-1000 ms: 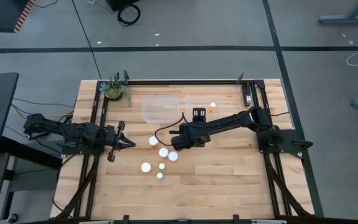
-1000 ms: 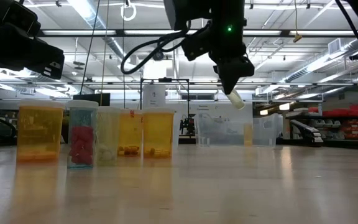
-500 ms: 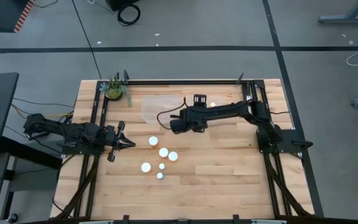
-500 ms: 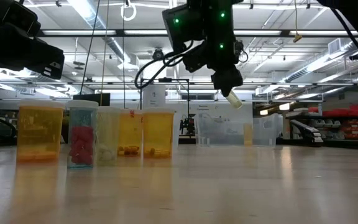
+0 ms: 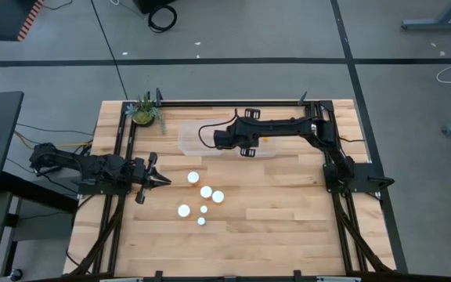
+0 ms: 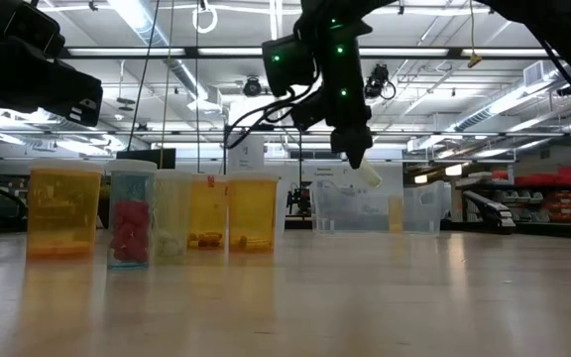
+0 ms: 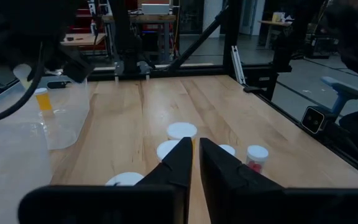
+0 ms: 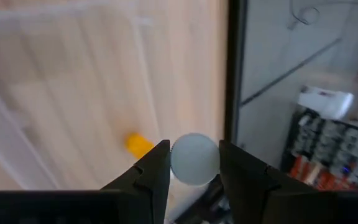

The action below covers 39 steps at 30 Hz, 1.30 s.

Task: Pick and place medicine bottles into bin by pill shape (circle, oval)
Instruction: Put the small yellow pill bottle into the right transparent bin

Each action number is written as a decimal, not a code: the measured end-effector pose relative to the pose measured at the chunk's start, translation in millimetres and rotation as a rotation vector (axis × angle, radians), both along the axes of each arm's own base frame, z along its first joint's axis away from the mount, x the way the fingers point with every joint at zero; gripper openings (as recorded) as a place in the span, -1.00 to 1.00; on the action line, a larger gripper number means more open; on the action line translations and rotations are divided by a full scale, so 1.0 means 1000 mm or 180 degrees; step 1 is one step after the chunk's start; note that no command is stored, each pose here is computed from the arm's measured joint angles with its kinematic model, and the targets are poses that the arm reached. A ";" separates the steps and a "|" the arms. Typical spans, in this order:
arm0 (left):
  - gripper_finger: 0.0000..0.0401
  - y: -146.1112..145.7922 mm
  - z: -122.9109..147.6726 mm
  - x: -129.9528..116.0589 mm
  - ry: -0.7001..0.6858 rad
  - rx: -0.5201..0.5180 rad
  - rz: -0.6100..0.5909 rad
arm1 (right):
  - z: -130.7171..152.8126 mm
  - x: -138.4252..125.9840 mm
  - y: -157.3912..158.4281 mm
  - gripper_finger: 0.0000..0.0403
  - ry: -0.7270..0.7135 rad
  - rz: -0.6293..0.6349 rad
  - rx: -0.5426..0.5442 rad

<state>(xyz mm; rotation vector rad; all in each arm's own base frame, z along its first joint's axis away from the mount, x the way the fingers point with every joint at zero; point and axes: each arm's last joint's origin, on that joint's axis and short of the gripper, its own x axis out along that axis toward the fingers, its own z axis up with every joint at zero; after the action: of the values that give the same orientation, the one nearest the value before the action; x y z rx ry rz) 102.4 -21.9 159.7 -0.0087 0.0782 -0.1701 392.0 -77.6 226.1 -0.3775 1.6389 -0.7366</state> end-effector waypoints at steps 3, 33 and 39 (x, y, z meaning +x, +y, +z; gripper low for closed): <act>-0.84 0.000 0.000 0.000 0.0000 0.0000 0.0000 | -0.002 0.005 0.001 -0.33 -0.0129 0.0077 0.0157; -0.80 0.000 0.000 0.000 0.0001 0.0000 -0.0001 | 0.026 -0.086 0.008 -0.33 -0.2249 0.0425 0.0616; -0.82 0.000 0.000 0.000 -0.0001 0.0000 0.0000 | 0.010 -0.112 -0.001 -0.33 -0.2341 0.0202 0.0648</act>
<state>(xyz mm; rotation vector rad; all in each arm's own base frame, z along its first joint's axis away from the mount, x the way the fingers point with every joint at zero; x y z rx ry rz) 102.4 -21.9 159.8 -0.0088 0.0779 -0.1701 280.5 -78.5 235.7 0.0025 0.9848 -0.5593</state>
